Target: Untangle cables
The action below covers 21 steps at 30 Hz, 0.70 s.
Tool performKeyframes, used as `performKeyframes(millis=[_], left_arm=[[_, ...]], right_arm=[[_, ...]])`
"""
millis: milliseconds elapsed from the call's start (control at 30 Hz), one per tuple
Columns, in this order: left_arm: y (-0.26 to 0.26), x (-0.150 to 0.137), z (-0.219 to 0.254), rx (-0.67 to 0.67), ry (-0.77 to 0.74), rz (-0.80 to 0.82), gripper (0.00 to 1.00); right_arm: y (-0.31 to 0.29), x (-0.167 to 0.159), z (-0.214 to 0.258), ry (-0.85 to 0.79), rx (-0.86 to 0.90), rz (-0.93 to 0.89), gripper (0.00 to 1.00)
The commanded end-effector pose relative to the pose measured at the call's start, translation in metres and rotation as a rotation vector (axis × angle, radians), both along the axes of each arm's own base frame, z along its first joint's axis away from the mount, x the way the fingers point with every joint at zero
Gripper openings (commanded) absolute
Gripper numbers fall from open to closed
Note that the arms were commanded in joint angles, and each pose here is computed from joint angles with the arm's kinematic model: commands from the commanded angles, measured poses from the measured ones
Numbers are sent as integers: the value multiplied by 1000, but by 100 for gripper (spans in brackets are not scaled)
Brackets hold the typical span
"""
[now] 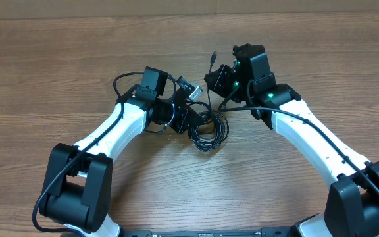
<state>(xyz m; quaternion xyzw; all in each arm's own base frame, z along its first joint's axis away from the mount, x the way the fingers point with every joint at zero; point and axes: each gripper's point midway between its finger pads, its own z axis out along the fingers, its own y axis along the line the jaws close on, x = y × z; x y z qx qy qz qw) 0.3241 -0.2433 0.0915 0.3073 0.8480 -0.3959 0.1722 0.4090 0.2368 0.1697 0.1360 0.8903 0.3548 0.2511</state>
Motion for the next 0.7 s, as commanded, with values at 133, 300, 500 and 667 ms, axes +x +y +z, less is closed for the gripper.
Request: performKeyframes(millis=[133,300,500,667], left_arm=[[-8,0,19,-45,-53,-44,4],[-8,0,19,-45,-54,-43,4],[-8,0,19,-46,-55,-43,4],[-6,4,17,-30,-68,-32,4]], right_arm=[[-19,4,2,-24,-109,-67,38],[-29,3,-5,-6,-155,-100,59],[-31,-1,-10,0,-186,-77,73],[-58,-8,-27,61,-304,-138,80]])
